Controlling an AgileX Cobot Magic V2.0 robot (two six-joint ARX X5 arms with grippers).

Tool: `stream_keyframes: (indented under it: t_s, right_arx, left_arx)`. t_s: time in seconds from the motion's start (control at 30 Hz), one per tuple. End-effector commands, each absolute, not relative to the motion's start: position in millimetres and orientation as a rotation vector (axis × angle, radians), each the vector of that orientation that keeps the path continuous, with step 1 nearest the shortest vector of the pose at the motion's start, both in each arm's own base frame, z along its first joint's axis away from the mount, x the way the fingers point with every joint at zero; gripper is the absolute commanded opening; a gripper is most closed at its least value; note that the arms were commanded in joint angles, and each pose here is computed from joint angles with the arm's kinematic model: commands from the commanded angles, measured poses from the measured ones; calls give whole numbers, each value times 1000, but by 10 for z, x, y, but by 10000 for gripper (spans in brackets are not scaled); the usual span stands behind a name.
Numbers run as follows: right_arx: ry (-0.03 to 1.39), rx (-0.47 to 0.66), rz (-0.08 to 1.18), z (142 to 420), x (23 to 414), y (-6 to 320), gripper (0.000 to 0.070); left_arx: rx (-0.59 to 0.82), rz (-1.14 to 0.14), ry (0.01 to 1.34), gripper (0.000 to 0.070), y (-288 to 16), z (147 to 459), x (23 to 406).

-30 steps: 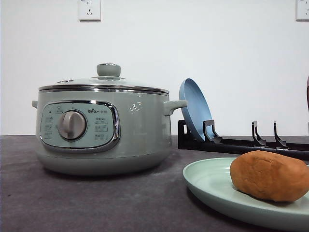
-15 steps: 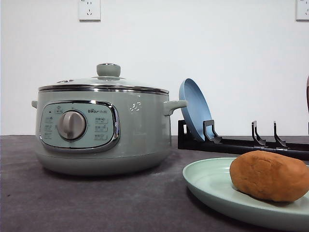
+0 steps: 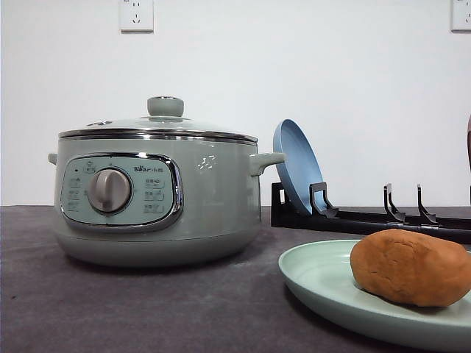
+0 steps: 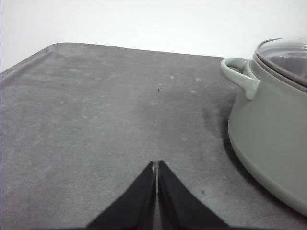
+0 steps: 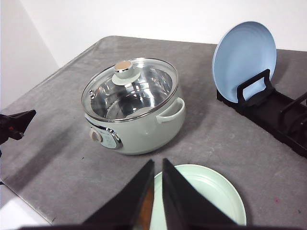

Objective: Transfer potato from steamer to green plate

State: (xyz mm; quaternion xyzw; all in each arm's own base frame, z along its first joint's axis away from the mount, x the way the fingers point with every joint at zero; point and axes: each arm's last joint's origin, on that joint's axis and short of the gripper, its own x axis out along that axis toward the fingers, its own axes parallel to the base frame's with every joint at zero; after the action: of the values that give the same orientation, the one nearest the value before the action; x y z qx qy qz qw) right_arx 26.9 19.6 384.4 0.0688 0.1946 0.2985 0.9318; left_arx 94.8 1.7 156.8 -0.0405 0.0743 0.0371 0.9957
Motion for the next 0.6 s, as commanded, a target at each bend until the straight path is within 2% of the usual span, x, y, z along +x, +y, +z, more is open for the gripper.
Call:
stream_keyframes:
  t_s: [0.0,0.43,0.57]
  right_arx:
    - [374,137,619,3894,260,193,18]
    - [371,137,614,3892,260,191,18]
    - [368,157,504,3855,293,166,18]
  left_arx:
    - [-86,71,176,0,18,1493,955]
    - [-86,71,176,0,18,1493,955]
    - [-86,71,176,0,18,1493,956]
